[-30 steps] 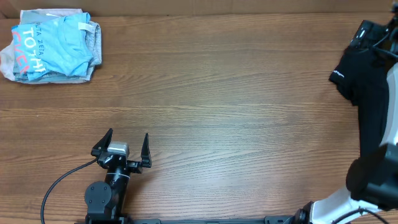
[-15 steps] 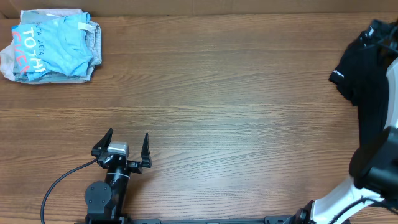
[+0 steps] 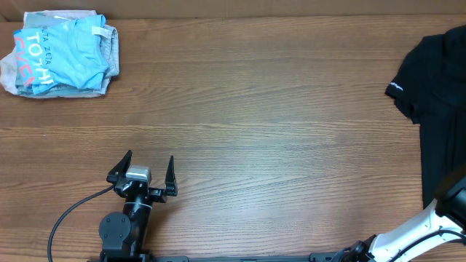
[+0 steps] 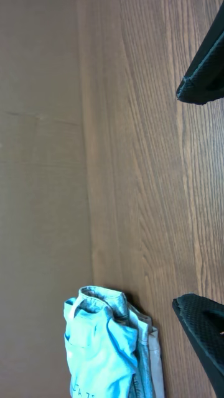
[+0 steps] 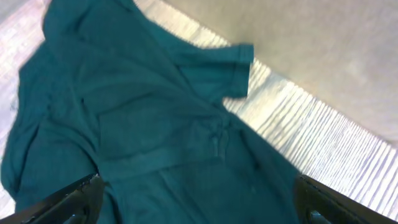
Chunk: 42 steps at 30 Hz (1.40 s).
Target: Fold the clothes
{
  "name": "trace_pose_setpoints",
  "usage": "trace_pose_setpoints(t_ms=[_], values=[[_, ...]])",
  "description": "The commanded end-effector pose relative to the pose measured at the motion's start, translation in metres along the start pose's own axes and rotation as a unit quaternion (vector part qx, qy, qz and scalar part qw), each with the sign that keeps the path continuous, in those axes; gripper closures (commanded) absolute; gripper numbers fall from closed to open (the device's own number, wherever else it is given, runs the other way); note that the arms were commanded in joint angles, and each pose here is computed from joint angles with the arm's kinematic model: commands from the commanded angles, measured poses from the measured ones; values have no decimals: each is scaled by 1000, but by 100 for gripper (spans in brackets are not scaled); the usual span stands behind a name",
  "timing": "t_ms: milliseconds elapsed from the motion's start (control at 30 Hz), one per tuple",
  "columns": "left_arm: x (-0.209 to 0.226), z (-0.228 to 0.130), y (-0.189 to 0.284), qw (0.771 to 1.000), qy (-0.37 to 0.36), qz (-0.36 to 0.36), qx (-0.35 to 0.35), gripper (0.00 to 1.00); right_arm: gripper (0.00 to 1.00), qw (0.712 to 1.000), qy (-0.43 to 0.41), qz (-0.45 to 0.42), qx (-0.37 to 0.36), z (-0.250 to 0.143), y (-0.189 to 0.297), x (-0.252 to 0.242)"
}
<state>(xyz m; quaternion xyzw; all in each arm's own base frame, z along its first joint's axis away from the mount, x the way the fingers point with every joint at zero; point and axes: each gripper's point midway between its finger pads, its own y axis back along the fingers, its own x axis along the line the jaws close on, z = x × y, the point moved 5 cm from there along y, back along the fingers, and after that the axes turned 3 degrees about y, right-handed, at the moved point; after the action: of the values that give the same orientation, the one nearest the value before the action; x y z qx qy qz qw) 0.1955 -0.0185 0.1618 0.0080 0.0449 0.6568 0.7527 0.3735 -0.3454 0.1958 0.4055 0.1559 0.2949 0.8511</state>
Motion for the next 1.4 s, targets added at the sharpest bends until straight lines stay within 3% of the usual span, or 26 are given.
trace_pose_setpoints(t_ms=[0, 267, 700, 867, 933, 1367], values=[[4, 0, 0, 1000, -6, 12, -2, 0, 0, 999, -7, 10, 47, -18, -25, -8], [4, 0, 0, 1000, -6, 12, -2, 0, 0, 993, 22, 23, 111, -47, -51, -34], [4, 0, 0, 1000, -6, 12, -2, 0, 0, 993, 30, 102, 49, -30, -74, 7], [4, 0, 0, 1000, -6, 12, -2, 0, 2, 995, 23, 87, 36, -32, -95, 16], [4, 0, 0, 1000, -6, 12, -2, 0, 8, 998, -6, 51, 26, -31, -106, 8], [4, 0, 0, 1000, -6, 12, -2, 0, 5, 1000, -24, 1, 17, -33, -117, -4]])
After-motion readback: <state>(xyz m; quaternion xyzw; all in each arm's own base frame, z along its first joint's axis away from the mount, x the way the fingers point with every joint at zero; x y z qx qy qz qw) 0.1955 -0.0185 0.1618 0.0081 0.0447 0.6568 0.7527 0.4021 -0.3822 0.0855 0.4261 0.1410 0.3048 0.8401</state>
